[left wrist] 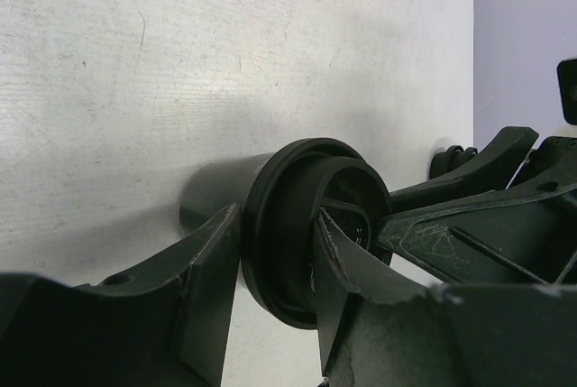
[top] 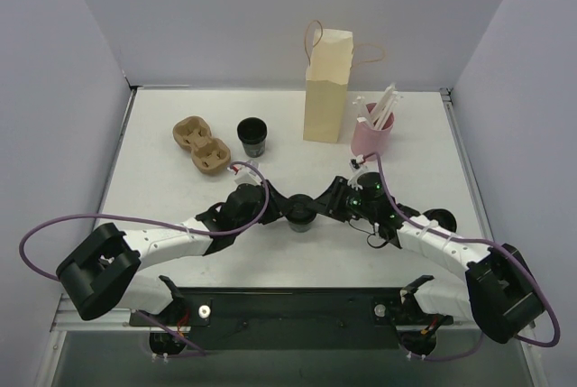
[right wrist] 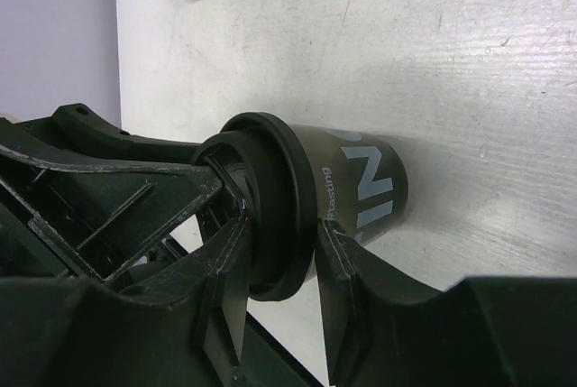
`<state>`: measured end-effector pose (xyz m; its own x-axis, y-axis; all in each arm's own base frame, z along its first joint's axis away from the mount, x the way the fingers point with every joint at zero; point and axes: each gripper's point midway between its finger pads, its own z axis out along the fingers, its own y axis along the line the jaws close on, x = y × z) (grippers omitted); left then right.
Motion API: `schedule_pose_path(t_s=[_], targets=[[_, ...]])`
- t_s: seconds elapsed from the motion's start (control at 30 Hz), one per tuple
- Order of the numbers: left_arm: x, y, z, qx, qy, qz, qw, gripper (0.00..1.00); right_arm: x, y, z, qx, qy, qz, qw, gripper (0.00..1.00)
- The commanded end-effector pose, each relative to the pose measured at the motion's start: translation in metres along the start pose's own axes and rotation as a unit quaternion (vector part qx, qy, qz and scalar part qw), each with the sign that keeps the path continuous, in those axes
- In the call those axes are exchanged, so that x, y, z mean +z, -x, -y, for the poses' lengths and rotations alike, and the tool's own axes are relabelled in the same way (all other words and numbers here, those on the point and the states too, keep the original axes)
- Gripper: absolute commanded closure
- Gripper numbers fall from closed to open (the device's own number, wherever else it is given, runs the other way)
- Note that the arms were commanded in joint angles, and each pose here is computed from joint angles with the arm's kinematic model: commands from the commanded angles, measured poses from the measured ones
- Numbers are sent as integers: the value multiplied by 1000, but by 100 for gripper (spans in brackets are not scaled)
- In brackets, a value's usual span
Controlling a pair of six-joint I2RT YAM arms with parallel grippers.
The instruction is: Pack the takeout coffee
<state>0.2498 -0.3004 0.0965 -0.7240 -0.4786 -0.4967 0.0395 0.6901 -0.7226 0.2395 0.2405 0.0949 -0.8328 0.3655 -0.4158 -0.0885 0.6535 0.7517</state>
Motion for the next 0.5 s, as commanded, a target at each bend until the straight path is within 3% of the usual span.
schedule_pose_path(t_s=[0.0,0.47], targets=[[-37,-76,-134,72,211,-143,964,56,4,-21,40,-27,-46,-17,998,76],[-40,-77,-134,70,211,-141,965,56,9,-29,53,-48,-32,-21,998,78]])
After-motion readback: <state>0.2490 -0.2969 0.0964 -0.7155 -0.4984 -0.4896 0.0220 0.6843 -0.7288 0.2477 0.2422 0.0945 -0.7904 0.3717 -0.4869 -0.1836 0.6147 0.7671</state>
